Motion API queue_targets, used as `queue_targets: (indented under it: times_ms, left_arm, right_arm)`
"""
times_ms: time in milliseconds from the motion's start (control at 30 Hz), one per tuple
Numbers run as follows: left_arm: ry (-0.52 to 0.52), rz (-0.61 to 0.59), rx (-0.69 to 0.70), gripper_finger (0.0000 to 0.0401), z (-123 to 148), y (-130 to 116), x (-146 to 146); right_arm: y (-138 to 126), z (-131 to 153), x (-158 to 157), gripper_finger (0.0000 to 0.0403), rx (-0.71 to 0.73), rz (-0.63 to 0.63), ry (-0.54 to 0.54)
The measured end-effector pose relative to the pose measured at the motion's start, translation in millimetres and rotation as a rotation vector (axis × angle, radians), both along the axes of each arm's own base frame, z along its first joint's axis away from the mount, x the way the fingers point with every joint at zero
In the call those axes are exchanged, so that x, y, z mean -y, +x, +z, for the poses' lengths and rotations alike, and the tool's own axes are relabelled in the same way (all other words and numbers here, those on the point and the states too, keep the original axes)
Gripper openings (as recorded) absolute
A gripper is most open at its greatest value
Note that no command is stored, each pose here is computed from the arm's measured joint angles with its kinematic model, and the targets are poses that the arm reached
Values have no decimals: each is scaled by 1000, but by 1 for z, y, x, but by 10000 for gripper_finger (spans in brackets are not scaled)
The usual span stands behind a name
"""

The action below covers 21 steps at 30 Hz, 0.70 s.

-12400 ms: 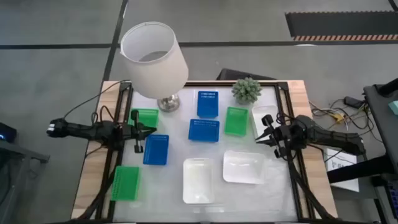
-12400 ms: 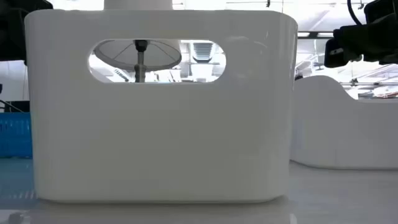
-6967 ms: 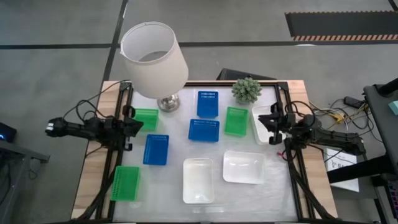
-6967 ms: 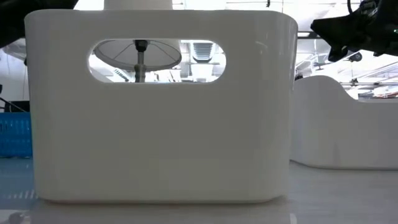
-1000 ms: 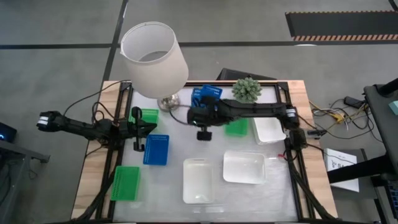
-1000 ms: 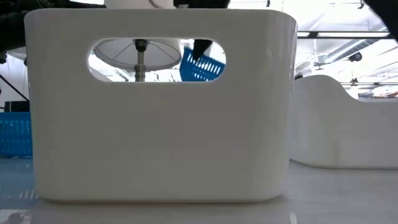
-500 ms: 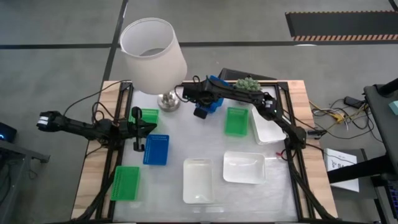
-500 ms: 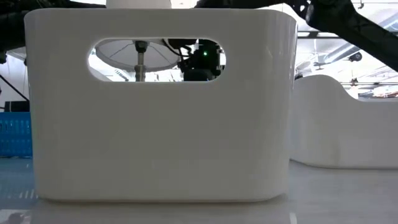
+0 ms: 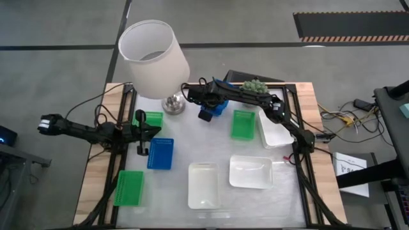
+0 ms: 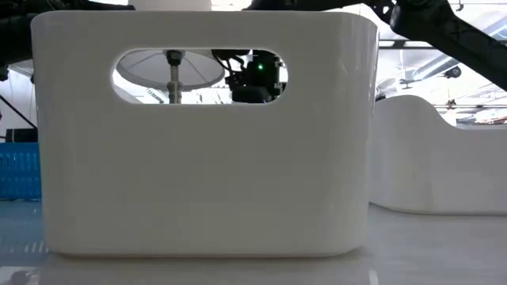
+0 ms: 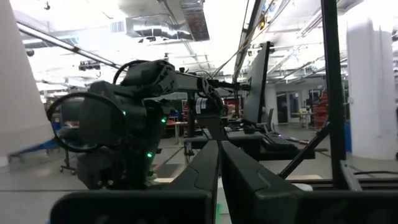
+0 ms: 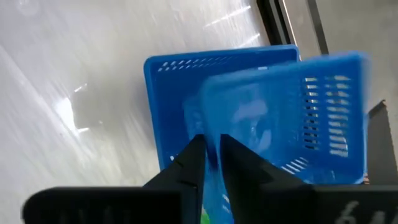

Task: Stack baskets by color
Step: Stack the middle blue bin on the top blue bin

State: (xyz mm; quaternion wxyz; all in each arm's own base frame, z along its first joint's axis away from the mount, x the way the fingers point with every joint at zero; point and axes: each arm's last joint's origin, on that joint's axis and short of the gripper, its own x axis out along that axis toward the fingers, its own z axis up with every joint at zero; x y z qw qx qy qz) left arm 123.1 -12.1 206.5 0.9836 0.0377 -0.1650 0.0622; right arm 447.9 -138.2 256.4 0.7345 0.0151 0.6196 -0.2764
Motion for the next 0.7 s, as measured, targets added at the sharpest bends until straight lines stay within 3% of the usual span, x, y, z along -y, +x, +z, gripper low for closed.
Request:
queue_targets:
  times_ms: [300, 700]
  left_arm:
    - [25, -145, 57, 2, 5, -2, 4]
    - [19, -172, 42, 2, 3, 0, 5]
  right_arm:
    - [2, 0, -3, 75, 13, 11, -5]
    - [-1, 11, -21, 77, -4, 52, -2]
